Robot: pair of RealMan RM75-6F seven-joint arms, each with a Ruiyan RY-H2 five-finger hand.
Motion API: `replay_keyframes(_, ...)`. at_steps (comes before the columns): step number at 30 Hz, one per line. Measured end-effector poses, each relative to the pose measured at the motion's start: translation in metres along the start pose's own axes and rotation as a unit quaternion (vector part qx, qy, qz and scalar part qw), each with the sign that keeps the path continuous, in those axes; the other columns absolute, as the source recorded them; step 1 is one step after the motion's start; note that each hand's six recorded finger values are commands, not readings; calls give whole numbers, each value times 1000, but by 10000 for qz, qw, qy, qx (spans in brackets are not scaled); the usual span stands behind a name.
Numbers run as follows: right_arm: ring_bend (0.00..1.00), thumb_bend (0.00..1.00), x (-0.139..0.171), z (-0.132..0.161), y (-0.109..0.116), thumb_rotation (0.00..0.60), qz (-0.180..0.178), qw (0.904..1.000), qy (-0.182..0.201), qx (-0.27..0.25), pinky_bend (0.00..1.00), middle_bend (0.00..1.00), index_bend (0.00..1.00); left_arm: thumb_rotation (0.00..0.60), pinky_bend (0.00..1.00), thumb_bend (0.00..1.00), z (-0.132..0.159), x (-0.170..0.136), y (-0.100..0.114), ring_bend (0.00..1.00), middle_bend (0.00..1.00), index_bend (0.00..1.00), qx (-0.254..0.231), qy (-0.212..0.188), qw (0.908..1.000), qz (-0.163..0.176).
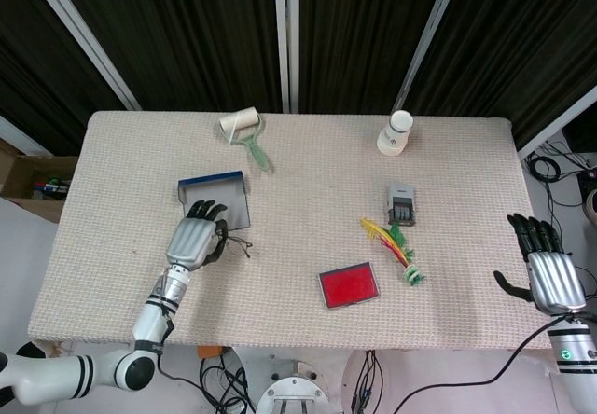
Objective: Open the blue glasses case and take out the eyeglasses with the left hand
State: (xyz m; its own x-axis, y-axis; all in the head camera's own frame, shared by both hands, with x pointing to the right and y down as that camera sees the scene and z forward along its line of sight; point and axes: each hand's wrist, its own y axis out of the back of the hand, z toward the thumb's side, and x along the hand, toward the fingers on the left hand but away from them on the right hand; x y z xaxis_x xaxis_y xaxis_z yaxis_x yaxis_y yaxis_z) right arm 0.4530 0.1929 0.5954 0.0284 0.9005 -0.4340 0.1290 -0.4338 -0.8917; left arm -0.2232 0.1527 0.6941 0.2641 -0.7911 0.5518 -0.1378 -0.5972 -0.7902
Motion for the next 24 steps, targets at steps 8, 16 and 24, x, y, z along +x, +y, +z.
replay_keyframes(8, 0, 176, 1, 0, 0, 600, 10, 10000, 12, 6, 58, 79, 40, 600, 92, 491, 39, -20, -7, 73, 175, 594, 245, -650, 9975, -101)
replay_keyframes(16, 0, 176, 5, -5, 0, 600, -8, 10000, -63, -17, 58, 79, 41, 600, 91, 446, 62, -19, -26, 73, 157, 393, 364, -987, 9933, -473)
replay_keyframes(24, 0, 176, 4, -5, 2, 600, -30, 10000, -58, -13, 58, 79, 41, 600, 91, 362, 56, -15, -10, 73, 149, 248, 314, -932, 9949, -238)
